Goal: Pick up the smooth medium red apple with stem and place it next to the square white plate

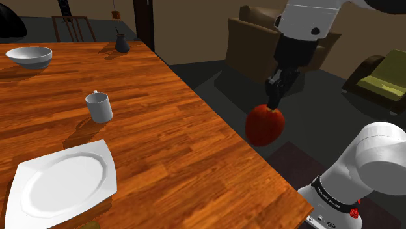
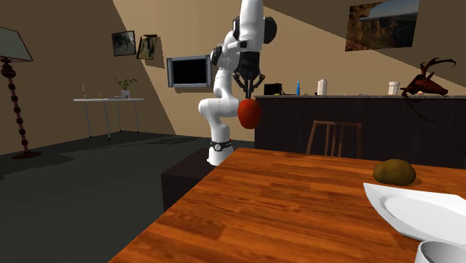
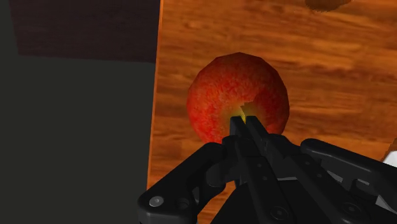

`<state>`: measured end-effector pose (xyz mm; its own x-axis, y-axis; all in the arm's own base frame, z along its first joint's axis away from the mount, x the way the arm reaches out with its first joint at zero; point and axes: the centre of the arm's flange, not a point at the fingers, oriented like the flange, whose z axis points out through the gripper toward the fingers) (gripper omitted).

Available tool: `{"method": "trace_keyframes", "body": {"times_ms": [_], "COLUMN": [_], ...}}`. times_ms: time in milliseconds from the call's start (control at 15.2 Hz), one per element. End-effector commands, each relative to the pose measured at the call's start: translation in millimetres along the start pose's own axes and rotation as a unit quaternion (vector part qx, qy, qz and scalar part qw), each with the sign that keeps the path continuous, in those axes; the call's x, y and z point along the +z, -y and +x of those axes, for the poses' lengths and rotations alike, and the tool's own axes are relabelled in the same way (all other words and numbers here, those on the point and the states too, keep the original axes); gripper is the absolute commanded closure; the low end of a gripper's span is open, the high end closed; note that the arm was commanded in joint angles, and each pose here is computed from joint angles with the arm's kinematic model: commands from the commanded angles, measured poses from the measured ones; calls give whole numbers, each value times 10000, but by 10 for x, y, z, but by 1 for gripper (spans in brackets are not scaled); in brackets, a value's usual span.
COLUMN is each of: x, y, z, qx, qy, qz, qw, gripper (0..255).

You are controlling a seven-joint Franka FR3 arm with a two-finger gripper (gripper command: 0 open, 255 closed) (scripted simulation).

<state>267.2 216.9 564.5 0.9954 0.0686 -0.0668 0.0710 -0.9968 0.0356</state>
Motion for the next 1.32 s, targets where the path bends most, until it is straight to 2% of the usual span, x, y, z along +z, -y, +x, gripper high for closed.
{"method": "trace_keyframes", "body": {"times_ms": [0, 528, 1254], "x": [-106, -489, -172], "y": [-13, -28, 970], "z": [-2, -28, 980], "qx": [0, 1, 1], "qy": [1, 1, 1], "qz": [0, 0, 0], "qw": [10000, 10000, 10000], "gripper": [255, 255, 255]}}
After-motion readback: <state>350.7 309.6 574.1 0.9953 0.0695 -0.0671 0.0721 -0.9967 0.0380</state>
